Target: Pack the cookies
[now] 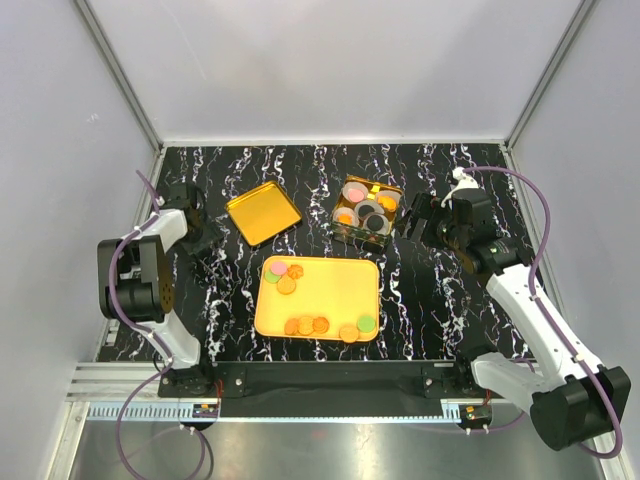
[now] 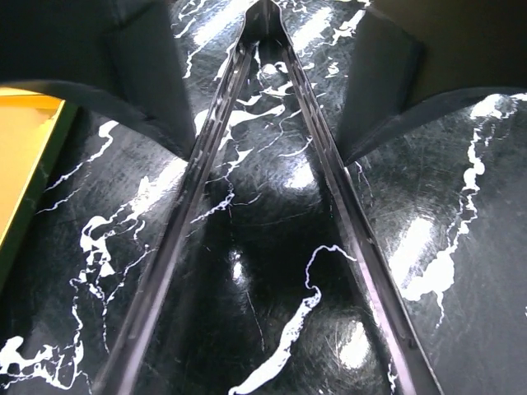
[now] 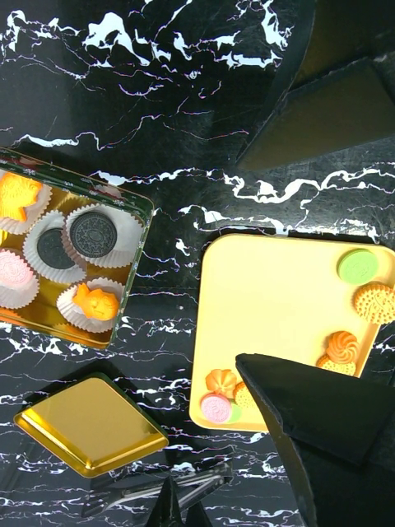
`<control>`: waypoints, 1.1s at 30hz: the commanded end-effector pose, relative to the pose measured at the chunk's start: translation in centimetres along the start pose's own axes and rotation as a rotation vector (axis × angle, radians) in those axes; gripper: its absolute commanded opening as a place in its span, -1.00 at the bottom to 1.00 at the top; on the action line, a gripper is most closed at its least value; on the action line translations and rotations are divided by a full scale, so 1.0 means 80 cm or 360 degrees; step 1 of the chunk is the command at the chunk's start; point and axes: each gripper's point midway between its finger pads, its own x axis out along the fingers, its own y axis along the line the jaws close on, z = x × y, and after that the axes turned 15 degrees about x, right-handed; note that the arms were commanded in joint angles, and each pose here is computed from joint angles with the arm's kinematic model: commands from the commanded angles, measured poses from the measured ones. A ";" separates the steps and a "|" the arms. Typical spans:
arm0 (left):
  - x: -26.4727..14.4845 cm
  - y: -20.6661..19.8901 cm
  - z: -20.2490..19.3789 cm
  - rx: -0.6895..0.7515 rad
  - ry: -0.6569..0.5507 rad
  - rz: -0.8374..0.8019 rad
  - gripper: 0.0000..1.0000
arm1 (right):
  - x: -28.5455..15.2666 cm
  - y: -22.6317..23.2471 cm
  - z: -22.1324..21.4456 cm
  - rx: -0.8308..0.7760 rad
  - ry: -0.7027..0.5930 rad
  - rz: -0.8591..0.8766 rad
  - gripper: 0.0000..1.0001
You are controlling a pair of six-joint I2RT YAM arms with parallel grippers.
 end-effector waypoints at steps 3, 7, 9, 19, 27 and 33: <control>-0.014 0.006 0.020 -0.0018 -0.0105 0.0038 0.76 | -0.007 0.013 0.010 -0.0019 -0.0051 0.0059 0.99; -0.031 0.009 0.028 -0.0009 -0.0157 0.0037 0.88 | -0.006 0.013 0.010 -0.0015 -0.0049 0.0054 0.99; -0.046 0.016 0.033 0.0006 -0.0197 0.0071 0.89 | -0.005 0.013 0.009 -0.0018 -0.0043 0.0057 1.00; -0.156 -0.002 0.100 0.0033 -0.0593 -0.0041 0.72 | 0.004 0.013 0.006 -0.0007 -0.0008 0.0048 0.99; -0.124 -0.073 0.124 0.0131 -0.0509 -0.0008 0.65 | 0.011 0.008 0.002 -0.0005 0.0032 0.0008 0.99; -0.073 -0.102 0.126 0.0134 -0.0403 -0.0031 0.54 | 0.008 0.004 0.003 -0.0017 0.0019 -0.0019 0.99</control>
